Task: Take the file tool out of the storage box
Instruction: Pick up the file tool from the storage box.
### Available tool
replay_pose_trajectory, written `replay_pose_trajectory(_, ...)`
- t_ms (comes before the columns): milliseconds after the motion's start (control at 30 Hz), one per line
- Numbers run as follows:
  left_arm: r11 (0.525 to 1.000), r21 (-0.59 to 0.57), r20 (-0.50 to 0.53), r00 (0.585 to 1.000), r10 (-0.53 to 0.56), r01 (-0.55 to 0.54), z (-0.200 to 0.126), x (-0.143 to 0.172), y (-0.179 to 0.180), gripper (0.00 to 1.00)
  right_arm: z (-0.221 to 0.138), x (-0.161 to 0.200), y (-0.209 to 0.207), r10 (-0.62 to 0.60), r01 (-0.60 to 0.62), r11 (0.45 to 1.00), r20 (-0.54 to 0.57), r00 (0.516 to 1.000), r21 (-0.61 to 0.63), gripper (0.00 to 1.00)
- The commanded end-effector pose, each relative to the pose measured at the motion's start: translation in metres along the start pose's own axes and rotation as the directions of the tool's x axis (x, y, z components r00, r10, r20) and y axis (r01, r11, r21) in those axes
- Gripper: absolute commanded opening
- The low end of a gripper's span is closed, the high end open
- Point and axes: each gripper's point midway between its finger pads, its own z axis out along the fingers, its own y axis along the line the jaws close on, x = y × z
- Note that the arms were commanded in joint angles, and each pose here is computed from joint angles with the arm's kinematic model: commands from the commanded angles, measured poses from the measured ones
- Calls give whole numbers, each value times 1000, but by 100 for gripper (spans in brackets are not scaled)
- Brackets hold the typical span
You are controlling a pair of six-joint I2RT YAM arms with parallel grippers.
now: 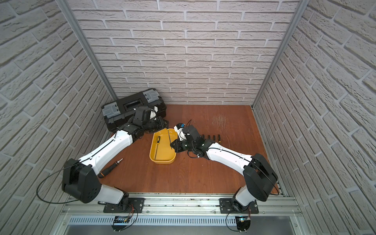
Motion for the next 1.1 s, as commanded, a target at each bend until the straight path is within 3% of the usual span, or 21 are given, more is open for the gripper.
replay_pose_trajectory(0, 999, 35, 34, 999, 11, -12, -9, -9, -9, 18, 1, -9, 11, -28, 29, 999, 21, 999, -22, 13)
replay_pose_trajectory(167, 999, 38, 33, 999, 10, -12, -10, -9, -9, 18, 2, -9, 11, -28, 29, 999, 18, 999, -23, 14)
replay_pose_trajectory(467, 999, 33, 32, 999, 12, -13, -9, -10, -8, 20, 3, -8, 9, -26, 27, 1000, 11, 1000, -16, 3)
replay_pose_trajectory(733, 998, 61, -3, 999, 33, -33, -4, -12, -12, 54, -4, -10, 1, -19, 17, 999, 25, 1000, 46, 3)
replay_pose_trajectory(1000, 997, 61, -36, 998, 50, -48, -11, -14, -5, 93, -28, -5, -39, 22, -32, 957, 37, 999, 289, 3)
replay_pose_trajectory(1067, 997, 48, -51, 996, 70, -67, -13, -13, -3, 98, -32, -1, -48, 40, -49, 939, 32, 999, 339, 3)
